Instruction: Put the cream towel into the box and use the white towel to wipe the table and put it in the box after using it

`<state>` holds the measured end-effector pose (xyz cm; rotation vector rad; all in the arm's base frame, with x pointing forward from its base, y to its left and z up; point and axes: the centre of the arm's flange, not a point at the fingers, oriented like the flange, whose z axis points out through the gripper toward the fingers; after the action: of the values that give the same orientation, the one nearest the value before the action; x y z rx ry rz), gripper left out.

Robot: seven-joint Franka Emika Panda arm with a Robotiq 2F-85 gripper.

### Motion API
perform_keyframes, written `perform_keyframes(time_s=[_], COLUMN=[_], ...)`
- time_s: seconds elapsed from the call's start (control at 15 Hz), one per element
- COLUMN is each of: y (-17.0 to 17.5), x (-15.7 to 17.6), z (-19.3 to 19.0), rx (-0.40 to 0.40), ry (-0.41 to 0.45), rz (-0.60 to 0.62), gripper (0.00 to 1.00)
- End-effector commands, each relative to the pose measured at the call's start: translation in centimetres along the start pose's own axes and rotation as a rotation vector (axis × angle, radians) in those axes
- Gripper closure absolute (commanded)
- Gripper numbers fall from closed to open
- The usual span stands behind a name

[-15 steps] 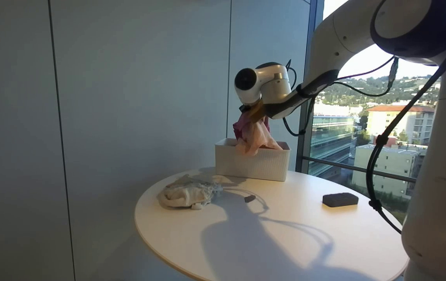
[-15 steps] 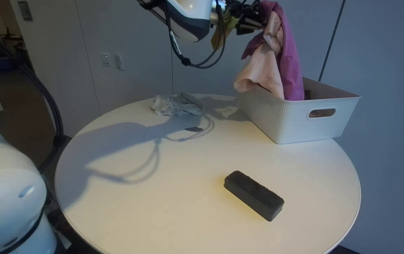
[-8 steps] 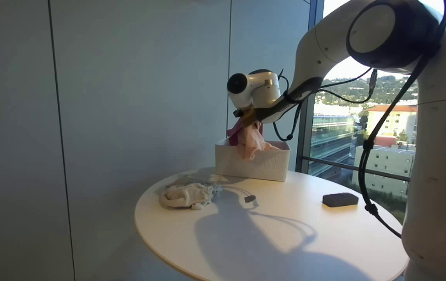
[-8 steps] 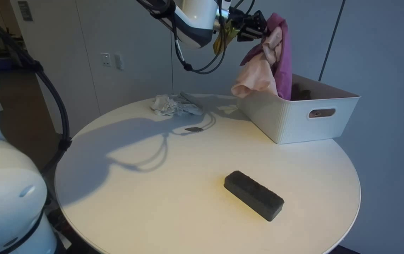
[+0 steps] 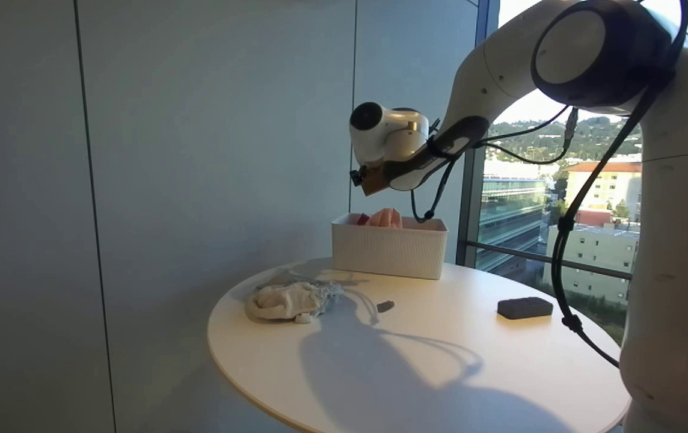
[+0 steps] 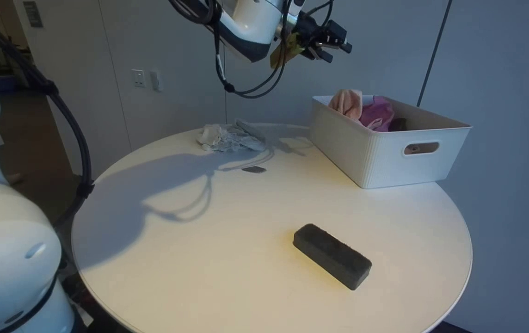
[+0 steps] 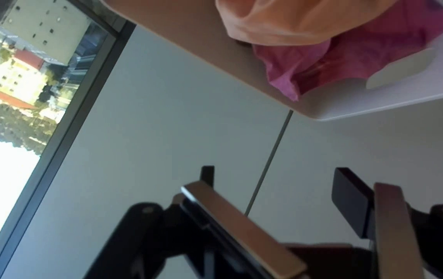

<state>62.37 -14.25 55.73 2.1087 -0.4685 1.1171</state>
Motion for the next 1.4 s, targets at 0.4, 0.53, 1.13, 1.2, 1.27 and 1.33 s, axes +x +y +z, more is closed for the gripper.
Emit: perform_keyframes(time_s=[0.4, 0.53, 1.13, 1.2, 1.27, 1.33], y=[-4.0, -5.5, -14.0, -14.4, -14.7, -14.8], x=[-9.2, -11.3, -19.0, -19.4, -19.8, -20.0], z=[-13.7, -16.2, -19.4, -18.9, -18.3, -17.8], rx=[0.487, 0.583, 0.823, 0.8, 0.768, 0.753], ry=[-0.233, -0.293, -0.623, -0.632, -0.625, -0.623], rz=[-0.04, -0.06, -0.396, -0.464, -0.52, -0.578], gripper=[0.0, 0.0, 0.0, 0.0, 0.0, 0.0])
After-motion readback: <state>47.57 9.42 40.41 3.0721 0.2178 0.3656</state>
